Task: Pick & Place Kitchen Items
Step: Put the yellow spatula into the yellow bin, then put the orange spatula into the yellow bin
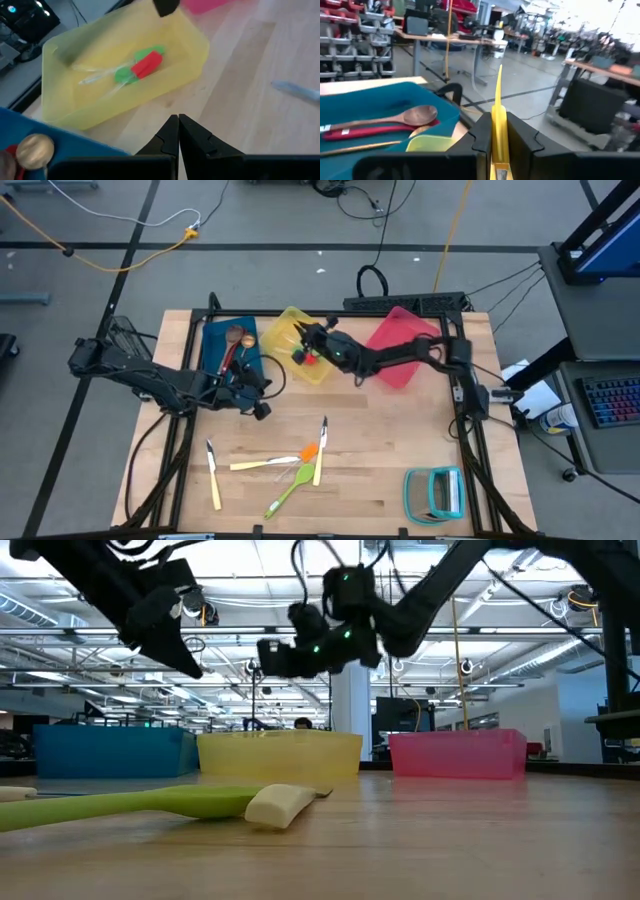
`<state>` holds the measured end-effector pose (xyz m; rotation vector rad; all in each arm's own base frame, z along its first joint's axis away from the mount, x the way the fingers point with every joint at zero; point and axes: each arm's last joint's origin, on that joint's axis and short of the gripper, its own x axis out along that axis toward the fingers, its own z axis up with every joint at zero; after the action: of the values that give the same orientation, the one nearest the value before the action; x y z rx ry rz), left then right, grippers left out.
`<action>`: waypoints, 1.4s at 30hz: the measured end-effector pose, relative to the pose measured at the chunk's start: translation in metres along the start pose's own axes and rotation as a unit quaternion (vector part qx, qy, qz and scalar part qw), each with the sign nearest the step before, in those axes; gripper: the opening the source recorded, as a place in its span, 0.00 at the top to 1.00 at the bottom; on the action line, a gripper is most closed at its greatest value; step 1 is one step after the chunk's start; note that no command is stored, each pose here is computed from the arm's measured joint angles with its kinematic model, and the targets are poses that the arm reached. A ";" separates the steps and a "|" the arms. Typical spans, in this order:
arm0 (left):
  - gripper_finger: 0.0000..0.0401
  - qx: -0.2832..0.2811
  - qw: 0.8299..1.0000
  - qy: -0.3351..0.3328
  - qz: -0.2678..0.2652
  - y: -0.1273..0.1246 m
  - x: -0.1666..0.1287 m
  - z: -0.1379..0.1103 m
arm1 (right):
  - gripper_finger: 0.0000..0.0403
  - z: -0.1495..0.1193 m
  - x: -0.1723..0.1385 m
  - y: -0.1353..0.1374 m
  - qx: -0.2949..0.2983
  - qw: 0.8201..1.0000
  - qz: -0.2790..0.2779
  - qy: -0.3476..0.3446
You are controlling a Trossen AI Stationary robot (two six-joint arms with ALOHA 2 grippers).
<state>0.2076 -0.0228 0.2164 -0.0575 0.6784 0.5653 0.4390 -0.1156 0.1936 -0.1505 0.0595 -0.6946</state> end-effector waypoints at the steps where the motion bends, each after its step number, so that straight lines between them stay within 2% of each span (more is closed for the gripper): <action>1: 0.96 0.003 1.000 0.002 0.001 0.000 0.000 -0.001 | 0.93 -0.007 0.005 -0.001 0.004 1.000 0.004 0.005; 7: 0.96 0.017 1.000 0.001 0.008 0.001 0.003 -0.001 | 0.93 -0.044 0.021 -0.013 0.029 0.998 -0.011 0.055; 11: 0.96 0.023 1.000 0.001 0.011 0.002 0.003 0.000 | 0.93 -0.059 0.024 -0.018 0.010 0.995 -0.013 0.096; 17: 0.96 0.022 1.000 0.000 0.010 0.002 0.003 0.000 | 0.90 -0.059 0.026 -0.022 -0.006 0.996 -0.004 0.094; 26: 0.96 0.020 1.000 0.000 0.010 0.002 0.003 0.000 | 0.78 -0.061 0.030 -0.032 0.004 0.995 0.042 0.092; 34: 0.96 0.020 1.000 0.001 0.008 0.002 0.003 0.000 | 0.68 -0.061 0.030 -0.032 0.001 0.995 0.044 0.092; 42: 0.96 0.019 1.000 0.001 0.008 0.002 0.003 0.000 | 0.65 -0.060 0.030 -0.031 0.001 0.995 0.044 0.092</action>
<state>0.2087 -0.0196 0.2145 -0.0160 0.6919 0.5677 0.4360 -0.1657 0.1387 -0.0811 0.2398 -0.6184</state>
